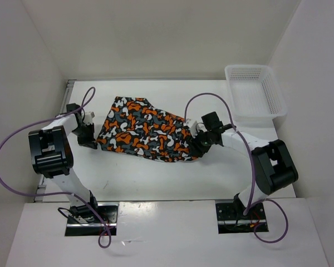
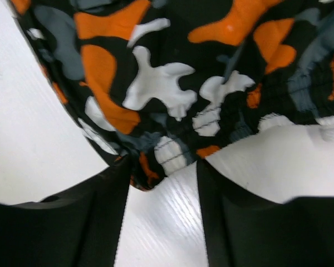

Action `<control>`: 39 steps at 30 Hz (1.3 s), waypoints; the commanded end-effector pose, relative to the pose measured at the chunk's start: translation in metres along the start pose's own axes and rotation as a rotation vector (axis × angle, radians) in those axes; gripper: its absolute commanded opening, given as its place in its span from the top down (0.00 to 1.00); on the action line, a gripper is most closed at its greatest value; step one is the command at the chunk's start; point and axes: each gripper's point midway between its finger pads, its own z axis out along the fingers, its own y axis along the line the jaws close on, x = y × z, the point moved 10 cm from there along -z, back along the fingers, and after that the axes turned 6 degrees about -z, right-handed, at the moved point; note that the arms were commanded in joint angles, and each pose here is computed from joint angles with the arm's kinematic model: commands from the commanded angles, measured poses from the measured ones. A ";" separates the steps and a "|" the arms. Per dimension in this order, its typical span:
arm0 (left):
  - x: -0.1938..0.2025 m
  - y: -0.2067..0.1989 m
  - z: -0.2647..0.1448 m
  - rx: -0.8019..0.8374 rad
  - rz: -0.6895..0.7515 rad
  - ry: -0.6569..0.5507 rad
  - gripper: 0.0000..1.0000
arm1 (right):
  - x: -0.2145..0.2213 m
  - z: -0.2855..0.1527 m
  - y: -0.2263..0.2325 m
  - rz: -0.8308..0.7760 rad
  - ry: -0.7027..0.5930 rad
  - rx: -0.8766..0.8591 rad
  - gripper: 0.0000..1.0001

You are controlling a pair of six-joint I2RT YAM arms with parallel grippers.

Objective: Fold and stack the shorts
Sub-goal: Fold the shorts

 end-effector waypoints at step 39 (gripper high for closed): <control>-0.009 -0.056 0.051 -0.155 0.253 -0.105 0.62 | -0.041 0.048 -0.043 0.200 0.048 0.462 0.92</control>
